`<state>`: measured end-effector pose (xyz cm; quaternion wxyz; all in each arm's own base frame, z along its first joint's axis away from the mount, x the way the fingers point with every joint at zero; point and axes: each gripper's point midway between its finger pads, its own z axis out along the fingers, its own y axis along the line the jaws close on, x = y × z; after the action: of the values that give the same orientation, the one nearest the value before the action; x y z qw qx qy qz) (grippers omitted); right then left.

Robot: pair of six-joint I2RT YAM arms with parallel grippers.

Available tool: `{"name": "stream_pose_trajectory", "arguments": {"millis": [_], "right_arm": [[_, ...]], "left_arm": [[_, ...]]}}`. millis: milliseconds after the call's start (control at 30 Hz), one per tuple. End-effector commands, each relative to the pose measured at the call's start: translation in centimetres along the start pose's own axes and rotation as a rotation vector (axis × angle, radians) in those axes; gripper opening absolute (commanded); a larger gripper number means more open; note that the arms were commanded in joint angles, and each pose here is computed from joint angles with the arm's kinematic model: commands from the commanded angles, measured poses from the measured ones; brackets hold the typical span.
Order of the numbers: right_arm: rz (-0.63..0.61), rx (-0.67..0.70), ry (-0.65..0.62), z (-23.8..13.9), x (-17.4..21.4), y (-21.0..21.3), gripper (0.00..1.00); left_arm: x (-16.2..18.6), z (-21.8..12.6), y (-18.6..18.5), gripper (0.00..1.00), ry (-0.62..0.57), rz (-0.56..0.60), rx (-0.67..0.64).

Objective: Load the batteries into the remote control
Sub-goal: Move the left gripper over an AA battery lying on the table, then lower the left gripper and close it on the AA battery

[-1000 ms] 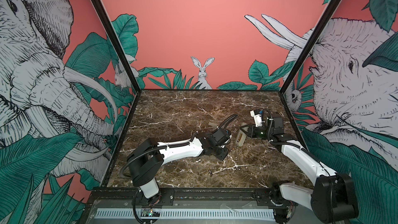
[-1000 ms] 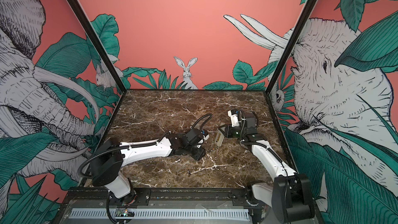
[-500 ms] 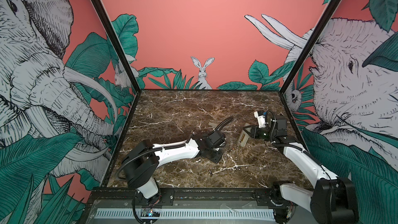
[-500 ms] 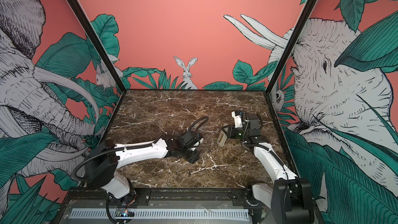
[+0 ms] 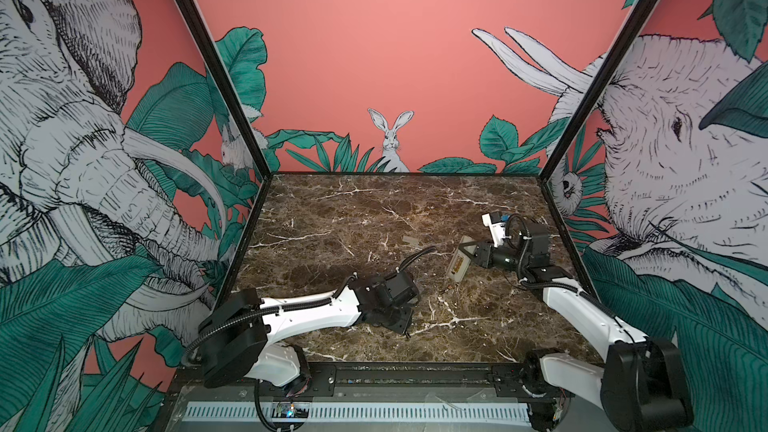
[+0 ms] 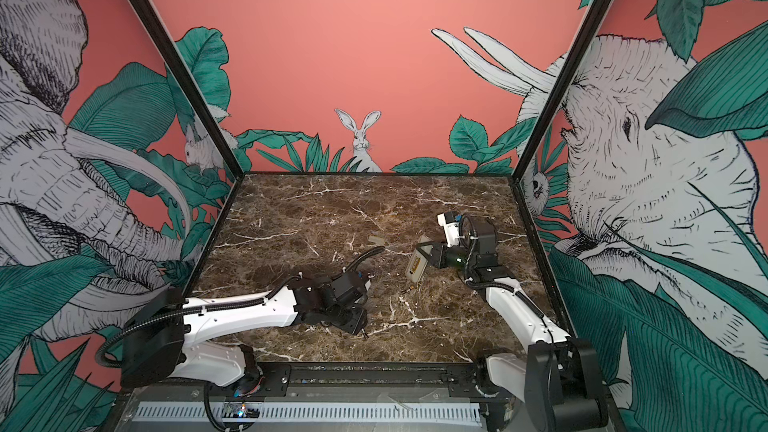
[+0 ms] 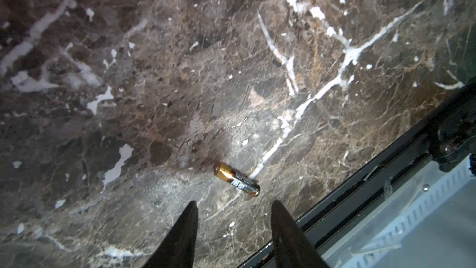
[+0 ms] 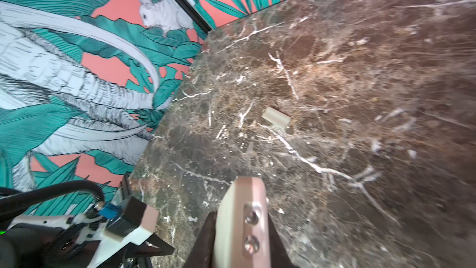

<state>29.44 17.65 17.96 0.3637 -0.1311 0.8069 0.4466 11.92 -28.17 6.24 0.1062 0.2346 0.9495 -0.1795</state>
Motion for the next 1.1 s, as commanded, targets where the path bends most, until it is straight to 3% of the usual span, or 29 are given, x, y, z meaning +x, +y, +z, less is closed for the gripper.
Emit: {"name": "stream_pose_trajectory", "arguments": {"millis": [0,333,733,1067], "right_arm": [[-0.111,-0.128,-0.058,0.0,-1.7,3.5,0.00],[-0.173,-0.216,-0.075,0.4,-1.6,6.1,0.00],[-0.170,-0.144,-0.060,0.9,-1.1,4.6,0.00],[-0.185,-0.105,-0.068,0.7,-1.1,4.2,0.00]], "left_arm": [[0.8,-0.3,0.3,0.48,-0.007,-0.067,0.008],[0.9,0.2,0.1,0.44,-0.028,-0.094,0.028],[0.6,1.2,-0.1,0.37,-0.036,-0.146,0.032],[1.0,1.8,1.1,0.36,-0.009,-0.215,-0.050]]}}
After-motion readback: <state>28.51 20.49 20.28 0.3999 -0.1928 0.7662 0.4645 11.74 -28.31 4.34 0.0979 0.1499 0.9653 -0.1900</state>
